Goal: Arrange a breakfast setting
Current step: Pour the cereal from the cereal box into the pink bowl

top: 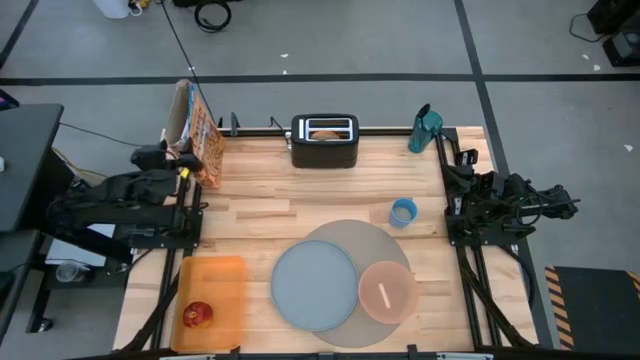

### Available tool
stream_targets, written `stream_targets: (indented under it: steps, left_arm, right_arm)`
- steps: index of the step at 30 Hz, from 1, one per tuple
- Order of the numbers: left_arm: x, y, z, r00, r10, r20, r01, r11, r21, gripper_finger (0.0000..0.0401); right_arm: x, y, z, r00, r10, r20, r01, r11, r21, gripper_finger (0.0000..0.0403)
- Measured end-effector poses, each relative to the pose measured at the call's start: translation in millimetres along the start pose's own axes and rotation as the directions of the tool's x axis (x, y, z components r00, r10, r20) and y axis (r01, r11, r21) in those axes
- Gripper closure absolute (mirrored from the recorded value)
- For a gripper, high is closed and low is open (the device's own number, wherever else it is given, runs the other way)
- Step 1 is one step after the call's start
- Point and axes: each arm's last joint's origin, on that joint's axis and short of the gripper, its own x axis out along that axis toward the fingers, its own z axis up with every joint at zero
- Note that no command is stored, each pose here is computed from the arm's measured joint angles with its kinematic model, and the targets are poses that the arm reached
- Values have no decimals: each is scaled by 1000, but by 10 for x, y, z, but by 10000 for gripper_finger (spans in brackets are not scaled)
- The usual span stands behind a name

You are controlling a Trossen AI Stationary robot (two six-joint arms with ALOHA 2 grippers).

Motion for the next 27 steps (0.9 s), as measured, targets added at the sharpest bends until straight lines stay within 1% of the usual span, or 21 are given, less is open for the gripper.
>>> stream_targets:
  steps: [2,6,8,10,12,14,16,18,22,27]
  left_arm:
    - [20,-49,-36,1000,17,-13,-16,999,33,51]
    - [70,-165,-108,998,52,-35,-47,990,131,51]
    - [97,-219,-140,997,72,-41,-64,985,159,51]
    - [123,-266,-175,995,79,-65,-67,984,166,51]
    - [148,-281,-223,989,77,-127,-53,983,177,51]
    - [166,-245,-274,976,98,-192,-61,980,189,51]
    - [168,-182,-311,963,135,-235,-89,976,197,52]
    - [163,-148,-337,956,151,-250,-107,978,180,54]
    - [185,-180,-478,957,126,-260,-86,983,159,57]
    - [234,-165,-805,955,121,-272,-80,984,159,57]
  right_arm:
    - [0,0,-1,1000,0,-1,0,1000,1,365]
    - [0,2,-5,1000,2,-5,-2,1000,10,365]
    - [0,3,-10,1000,4,-10,-3,1000,18,365]
    - [0,6,-18,1000,6,-18,-6,1000,22,365]
    - [0,8,-25,1000,8,-25,-8,1000,29,365]
    - [-1,10,-32,999,11,-32,-10,999,38,365]
    - [-1,12,-37,999,13,-37,-11,999,39,365]
    - [-1,13,-40,999,13,-40,-12,999,38,365]
    - [-1,13,-39,999,13,-39,-12,999,39,365]
    - [-1,13,-39,999,13,-39,-12,999,39,365]
